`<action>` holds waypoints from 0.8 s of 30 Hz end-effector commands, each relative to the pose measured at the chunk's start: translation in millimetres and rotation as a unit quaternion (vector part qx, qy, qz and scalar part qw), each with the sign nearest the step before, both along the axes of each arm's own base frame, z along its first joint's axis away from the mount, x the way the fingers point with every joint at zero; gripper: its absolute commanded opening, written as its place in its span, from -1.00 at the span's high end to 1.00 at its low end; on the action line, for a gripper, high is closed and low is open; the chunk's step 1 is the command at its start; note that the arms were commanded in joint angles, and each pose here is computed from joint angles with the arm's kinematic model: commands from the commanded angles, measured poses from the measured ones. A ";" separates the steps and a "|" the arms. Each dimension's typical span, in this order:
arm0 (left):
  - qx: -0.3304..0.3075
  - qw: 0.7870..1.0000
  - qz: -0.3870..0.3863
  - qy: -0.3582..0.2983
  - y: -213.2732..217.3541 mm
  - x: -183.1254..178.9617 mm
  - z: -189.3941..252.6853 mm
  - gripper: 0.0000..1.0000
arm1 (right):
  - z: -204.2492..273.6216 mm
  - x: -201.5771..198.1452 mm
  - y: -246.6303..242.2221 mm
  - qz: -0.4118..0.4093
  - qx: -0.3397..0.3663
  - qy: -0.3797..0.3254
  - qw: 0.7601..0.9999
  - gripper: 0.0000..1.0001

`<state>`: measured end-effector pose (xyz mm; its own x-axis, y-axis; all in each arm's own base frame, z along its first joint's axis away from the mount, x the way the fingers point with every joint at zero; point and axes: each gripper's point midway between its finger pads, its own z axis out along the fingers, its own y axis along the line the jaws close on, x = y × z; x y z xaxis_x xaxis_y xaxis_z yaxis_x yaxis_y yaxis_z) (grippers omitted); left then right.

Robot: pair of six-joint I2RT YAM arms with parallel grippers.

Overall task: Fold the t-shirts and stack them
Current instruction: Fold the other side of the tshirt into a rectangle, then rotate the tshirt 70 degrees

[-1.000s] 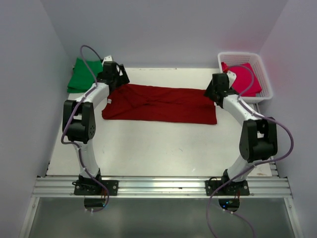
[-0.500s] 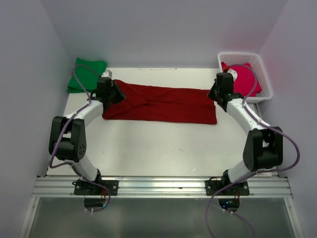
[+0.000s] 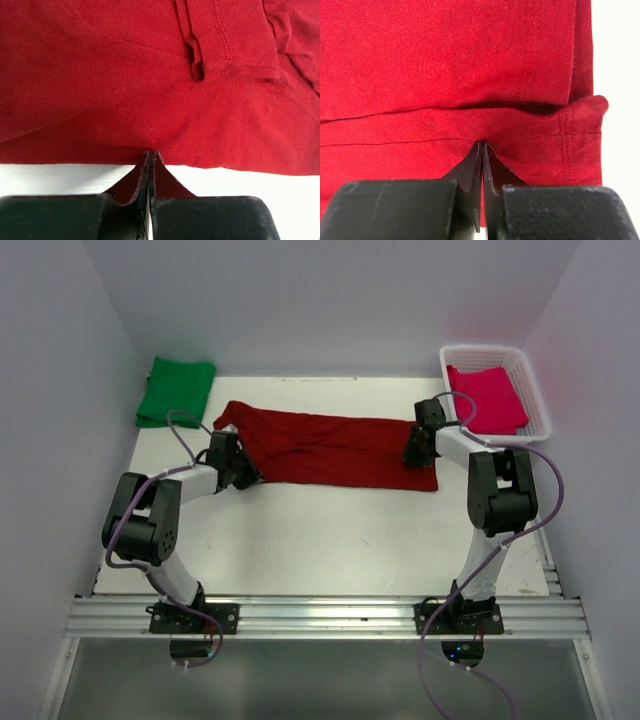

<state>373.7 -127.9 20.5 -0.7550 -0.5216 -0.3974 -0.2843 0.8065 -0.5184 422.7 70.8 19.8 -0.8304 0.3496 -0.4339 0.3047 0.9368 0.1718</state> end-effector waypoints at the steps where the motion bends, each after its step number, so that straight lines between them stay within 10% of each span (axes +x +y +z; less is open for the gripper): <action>1: -0.003 0.999 0.015 -0.038 -0.3 14.2 20.8 1.00 | 2.8 -6.1 2.3 0.011 0.003 0.007 1.000 1.00; 15: 0.011 0.991 0.021 -0.130 7.4 19.6 75.5 1.00 | -17.5 -21.8 0.4 0.018 -0.013 0.037 0.999 1.00; 24: 0.057 0.995 0.062 -0.052 35.2 55.6 18.1 1.00 | -17.0 -28.1 4.4 0.030 -0.020 0.041 0.998 1.00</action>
